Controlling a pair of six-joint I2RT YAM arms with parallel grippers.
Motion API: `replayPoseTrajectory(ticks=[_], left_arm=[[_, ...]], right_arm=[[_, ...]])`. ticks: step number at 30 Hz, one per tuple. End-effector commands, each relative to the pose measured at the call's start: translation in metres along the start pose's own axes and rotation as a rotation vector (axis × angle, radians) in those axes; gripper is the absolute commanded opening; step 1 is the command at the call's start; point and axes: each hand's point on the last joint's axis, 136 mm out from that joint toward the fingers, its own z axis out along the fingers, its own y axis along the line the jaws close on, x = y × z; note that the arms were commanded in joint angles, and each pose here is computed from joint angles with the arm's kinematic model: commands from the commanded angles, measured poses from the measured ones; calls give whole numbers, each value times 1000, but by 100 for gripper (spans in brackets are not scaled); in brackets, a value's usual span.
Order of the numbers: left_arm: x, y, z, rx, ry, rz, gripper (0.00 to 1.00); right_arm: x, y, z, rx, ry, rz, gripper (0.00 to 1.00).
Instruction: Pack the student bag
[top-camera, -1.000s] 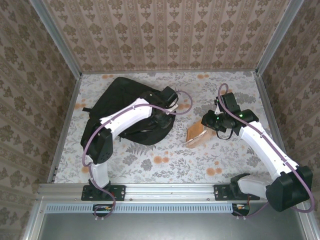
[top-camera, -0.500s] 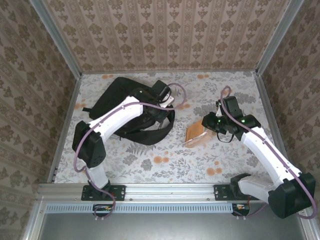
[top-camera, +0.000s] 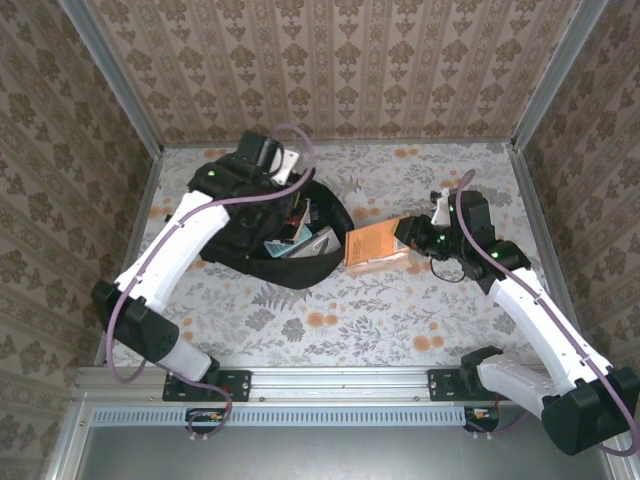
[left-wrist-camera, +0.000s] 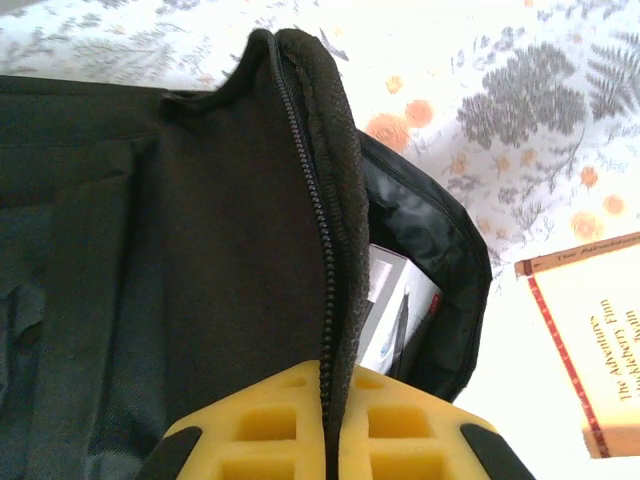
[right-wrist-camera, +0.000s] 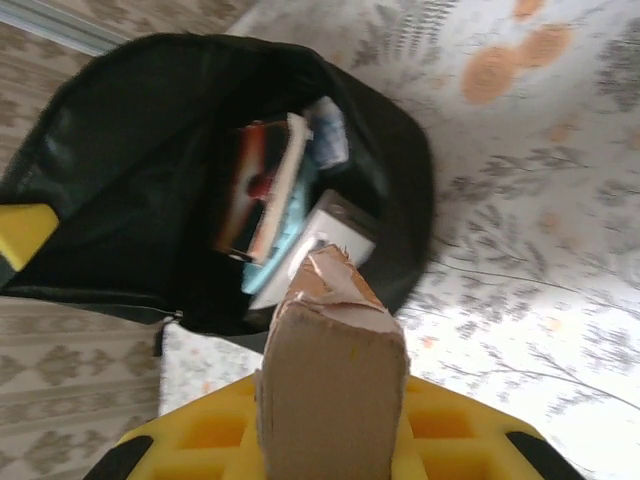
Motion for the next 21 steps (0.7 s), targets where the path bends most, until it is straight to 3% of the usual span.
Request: replayPoseTrajectory(ticks=[1, 9, 15, 21], left_arm=[[-16, -13, -25, 87, -86, -60, 0], [-23, -14, -43, 151, -143, -114, 0], [-33, -15, -54, 182, -198, -138, 0], [-41, -11, -66, 210, -264, -180, 0]], right_arm=[[-17, 45, 1, -212, -31, 56, 0], [-42, 80, 31, -374, -33, 202, 0], [-39, 88, 74, -351, 30, 258, 0], [-28, 65, 116, -259, 23, 320, 0]])
